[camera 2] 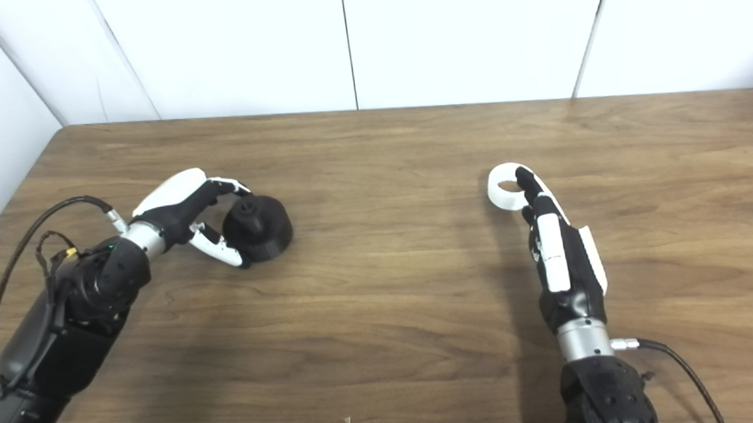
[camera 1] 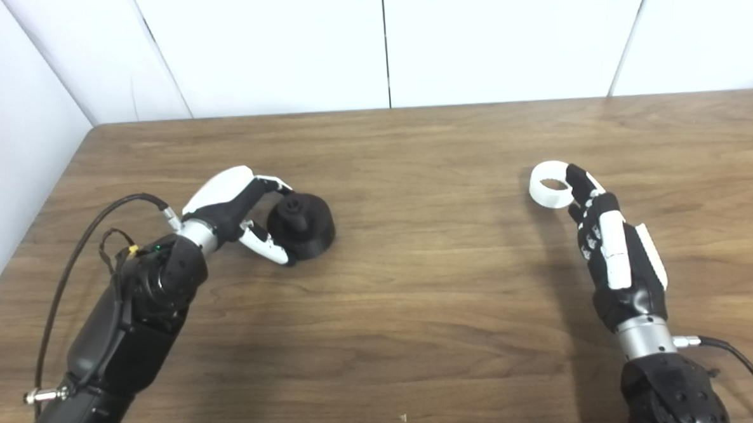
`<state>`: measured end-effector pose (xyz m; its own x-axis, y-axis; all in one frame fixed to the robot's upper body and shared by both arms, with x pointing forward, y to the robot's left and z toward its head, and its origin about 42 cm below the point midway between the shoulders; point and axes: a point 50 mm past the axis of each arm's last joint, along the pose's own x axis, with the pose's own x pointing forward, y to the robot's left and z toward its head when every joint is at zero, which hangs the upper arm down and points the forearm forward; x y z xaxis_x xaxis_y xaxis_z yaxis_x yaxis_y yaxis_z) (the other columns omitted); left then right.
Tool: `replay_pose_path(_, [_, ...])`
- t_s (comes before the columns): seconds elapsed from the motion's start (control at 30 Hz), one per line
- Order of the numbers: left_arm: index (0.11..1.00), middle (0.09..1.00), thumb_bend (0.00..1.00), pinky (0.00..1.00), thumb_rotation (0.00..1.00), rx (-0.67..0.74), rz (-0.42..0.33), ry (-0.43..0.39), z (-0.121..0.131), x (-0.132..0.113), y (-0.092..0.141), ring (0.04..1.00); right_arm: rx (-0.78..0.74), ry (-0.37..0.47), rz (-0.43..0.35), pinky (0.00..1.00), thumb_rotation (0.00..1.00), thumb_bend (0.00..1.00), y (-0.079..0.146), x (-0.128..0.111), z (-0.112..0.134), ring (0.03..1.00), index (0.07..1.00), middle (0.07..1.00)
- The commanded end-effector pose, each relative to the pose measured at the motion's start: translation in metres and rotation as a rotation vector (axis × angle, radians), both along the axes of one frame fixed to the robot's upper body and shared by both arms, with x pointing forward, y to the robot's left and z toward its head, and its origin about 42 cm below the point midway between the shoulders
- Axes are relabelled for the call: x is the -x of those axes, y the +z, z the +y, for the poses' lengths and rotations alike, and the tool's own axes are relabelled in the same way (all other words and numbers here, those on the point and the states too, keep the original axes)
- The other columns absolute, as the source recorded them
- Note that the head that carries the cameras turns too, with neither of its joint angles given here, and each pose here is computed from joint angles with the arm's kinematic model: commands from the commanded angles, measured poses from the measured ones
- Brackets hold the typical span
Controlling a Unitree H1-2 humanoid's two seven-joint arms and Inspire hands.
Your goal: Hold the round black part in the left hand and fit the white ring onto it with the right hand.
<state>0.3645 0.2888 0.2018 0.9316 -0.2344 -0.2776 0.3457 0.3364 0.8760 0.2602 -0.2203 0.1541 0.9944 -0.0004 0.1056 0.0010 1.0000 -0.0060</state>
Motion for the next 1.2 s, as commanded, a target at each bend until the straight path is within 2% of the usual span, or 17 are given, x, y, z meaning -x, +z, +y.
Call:
replay_pose_path(0.0, [0.496, 0.886, 0.52, 0.84, 0.08, -0.011, -0.052, -0.058, -0.01, 0.003, 0.014, 0.956, 0.011, 0.008, -0.038, 1.0, 1.0, 0.62, 0.008, 0.008, -0.001, 1.0, 0.916, 0.957])
replay_pose_path(0.33, [0.497, 0.899, 0.52, 0.89, 0.08, 0.009, -0.062, -0.197, -0.04, 0.03, 0.013, 0.969, 0.01, 0.006, -0.029, 1.0, 1.0, 0.62, 0.008, 0.01, 0.002, 1.0, 0.911, 0.949])
replay_pose_path(0.57, [0.498, 0.923, 0.52, 0.9, 0.09, 0.021, -0.038, -0.282, -0.061, 0.054, 0.016, 0.992, 0.011, 0.007, -0.022, 1.0, 1.0, 0.6, 0.01, 0.012, 0.004, 1.0, 0.91, 0.943])
replay_pose_path(0.83, [0.497, 0.92, 0.52, 0.9, 0.08, 0.053, -0.025, -0.339, -0.081, 0.07, 0.017, 0.988, 0.002, 0.01, -0.022, 1.0, 1.0, 0.6, 0.011, 0.012, 0.004, 1.0, 0.912, 0.946])
replay_pose_path(1.17, [0.497, 0.913, 0.52, 0.86, 0.08, 0.075, -0.009, -0.38, -0.096, 0.083, 0.014, 0.982, 0.003, 0.008, -0.017, 1.0, 1.0, 0.62, 0.012, 0.014, 0.004, 1.0, 0.917, 0.95])
